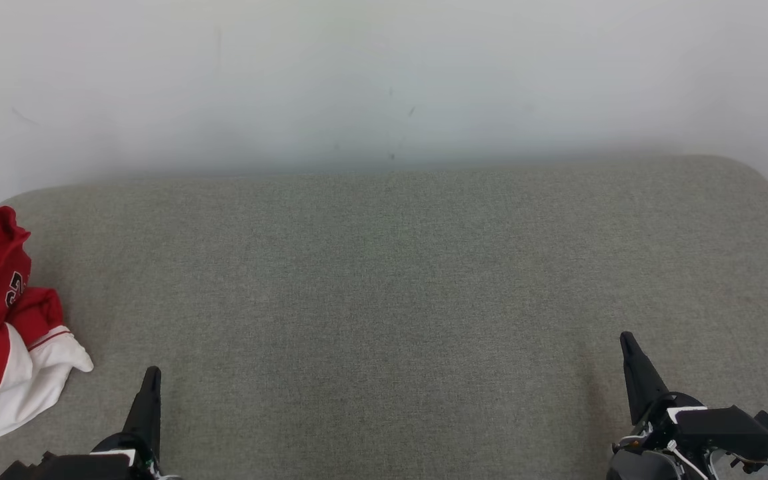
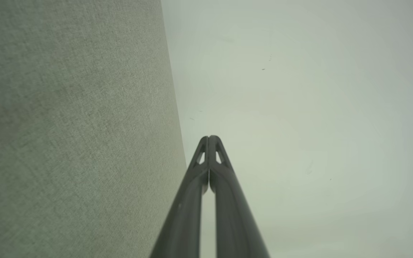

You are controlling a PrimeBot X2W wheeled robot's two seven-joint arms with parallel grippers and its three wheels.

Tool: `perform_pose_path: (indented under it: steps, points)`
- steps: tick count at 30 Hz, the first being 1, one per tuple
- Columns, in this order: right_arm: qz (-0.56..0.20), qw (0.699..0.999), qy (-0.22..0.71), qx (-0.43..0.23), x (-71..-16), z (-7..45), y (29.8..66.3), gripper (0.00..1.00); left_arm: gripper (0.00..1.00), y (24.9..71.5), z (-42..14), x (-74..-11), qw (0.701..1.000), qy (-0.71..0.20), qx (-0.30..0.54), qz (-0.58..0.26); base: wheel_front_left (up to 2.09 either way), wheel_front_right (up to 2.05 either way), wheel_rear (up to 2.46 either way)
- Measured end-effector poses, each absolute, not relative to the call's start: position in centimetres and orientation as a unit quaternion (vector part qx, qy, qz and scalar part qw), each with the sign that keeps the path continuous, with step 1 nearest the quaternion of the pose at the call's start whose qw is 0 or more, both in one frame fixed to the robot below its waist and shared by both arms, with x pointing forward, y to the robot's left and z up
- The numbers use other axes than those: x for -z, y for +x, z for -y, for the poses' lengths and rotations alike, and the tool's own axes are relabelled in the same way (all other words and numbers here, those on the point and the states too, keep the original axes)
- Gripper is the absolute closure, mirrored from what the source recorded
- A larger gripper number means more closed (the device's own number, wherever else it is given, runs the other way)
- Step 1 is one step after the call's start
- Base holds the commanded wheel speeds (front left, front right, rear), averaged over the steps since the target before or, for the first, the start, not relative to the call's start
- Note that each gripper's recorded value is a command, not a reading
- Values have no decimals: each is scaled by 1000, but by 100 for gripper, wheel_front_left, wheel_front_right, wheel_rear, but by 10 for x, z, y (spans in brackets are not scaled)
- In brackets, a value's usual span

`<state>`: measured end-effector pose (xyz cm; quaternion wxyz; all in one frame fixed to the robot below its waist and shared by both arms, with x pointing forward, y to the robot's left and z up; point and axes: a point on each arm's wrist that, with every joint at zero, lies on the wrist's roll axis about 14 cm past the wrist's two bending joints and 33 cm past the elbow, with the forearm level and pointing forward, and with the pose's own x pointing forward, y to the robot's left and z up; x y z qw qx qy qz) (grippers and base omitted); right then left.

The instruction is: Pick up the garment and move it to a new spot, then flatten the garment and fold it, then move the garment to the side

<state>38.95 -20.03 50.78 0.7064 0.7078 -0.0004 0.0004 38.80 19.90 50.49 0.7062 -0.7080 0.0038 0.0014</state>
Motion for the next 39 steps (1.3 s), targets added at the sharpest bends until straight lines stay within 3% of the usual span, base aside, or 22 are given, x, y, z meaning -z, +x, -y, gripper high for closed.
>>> perform_pose_path:
  steps: [39]
  points:
    - [0,706,708,0,-508,200,389,100,100,388,-199,-505,706,-708,-1,-4,0,0,0]
